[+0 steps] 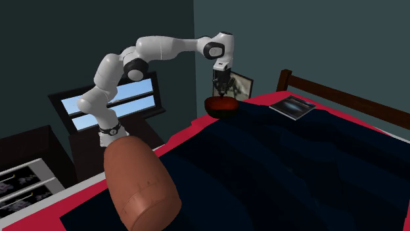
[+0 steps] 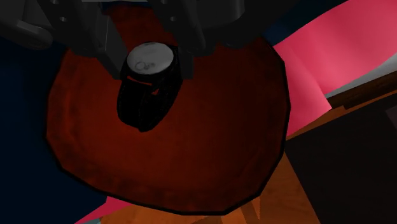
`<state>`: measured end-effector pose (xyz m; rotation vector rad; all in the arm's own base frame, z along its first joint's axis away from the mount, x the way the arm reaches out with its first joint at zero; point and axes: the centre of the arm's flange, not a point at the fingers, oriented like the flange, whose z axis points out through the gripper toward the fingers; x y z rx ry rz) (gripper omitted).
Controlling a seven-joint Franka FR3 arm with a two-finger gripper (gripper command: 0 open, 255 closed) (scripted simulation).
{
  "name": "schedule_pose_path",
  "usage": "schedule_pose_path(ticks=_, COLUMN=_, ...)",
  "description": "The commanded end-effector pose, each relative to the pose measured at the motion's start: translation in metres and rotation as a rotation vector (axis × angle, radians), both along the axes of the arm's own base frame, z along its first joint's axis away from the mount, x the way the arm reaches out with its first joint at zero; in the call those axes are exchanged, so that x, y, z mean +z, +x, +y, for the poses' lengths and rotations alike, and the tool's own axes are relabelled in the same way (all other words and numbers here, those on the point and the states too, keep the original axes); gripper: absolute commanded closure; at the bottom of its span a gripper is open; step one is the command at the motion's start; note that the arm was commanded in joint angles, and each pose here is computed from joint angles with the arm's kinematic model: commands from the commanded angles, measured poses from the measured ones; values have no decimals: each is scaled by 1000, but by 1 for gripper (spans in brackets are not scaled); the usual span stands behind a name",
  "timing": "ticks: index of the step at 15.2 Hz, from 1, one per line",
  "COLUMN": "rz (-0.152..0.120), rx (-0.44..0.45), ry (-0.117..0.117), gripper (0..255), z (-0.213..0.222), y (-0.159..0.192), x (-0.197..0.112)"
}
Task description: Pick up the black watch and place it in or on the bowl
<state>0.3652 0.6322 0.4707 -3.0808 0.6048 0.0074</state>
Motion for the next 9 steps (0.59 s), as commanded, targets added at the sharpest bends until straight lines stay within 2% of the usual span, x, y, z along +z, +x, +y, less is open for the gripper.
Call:
schedule_pose_path(ticks=1, rz=0, rx=0, ry=1, gripper=255, z=-1, y=0, x=-11)
schedule_pose_path(ticks=6, rz=0, rx=0, ry=1, gripper=255, z=-1, y=0, x=-37)
schedule_pose_path(ticks=9, rz=0, rx=0, ry=1, gripper=255, z=-1, y=0, x=-39)
